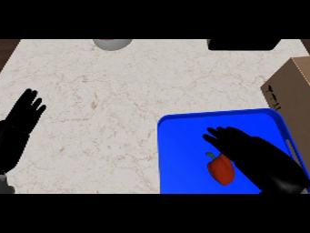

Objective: Pick the bell pepper from the tray and place it in the cardboard box

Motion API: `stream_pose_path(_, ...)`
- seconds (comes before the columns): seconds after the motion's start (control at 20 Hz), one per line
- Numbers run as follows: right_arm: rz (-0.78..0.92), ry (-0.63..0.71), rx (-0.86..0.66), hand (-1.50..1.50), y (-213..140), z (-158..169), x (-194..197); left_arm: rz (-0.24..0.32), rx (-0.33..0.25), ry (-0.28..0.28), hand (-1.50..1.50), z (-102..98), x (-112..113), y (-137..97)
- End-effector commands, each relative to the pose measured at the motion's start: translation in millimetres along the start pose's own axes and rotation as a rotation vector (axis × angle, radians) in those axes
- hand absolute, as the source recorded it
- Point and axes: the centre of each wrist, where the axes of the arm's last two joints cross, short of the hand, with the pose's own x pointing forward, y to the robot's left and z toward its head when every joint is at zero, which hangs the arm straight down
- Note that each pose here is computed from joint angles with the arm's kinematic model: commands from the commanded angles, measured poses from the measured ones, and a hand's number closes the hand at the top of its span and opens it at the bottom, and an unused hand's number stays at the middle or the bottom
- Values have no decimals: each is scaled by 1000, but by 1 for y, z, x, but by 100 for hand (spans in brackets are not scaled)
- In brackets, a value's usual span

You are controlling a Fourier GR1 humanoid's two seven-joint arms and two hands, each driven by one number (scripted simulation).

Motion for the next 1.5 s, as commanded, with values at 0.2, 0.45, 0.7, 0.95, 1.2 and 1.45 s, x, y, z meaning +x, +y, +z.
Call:
stream_pose_path(0.2,59,38,16,-150,16,-16,16,16,8,3,0,-8,2,6)
stream_pose_path(0.45,61,54,25,-150,20,-7,10,7,-6,-4,0,-2,-11,-4)
stream_pose_path(0.7,82,99,26,-150,14,-22,12,15,-9,-19,0,3,3,-12)
stream_pose_path(0.95,86,106,44,-150,25,-32,2,-10,7,-22,0,-8,15,14)
stream_pose_path(1.2,94,112,82,-150,23,-46,-2,3,7,-16,0,0,-18,-2)
stream_pose_path(1.45,126,140,111,-150,44,-35,-12,0,-15,3,0,0,-4,5)
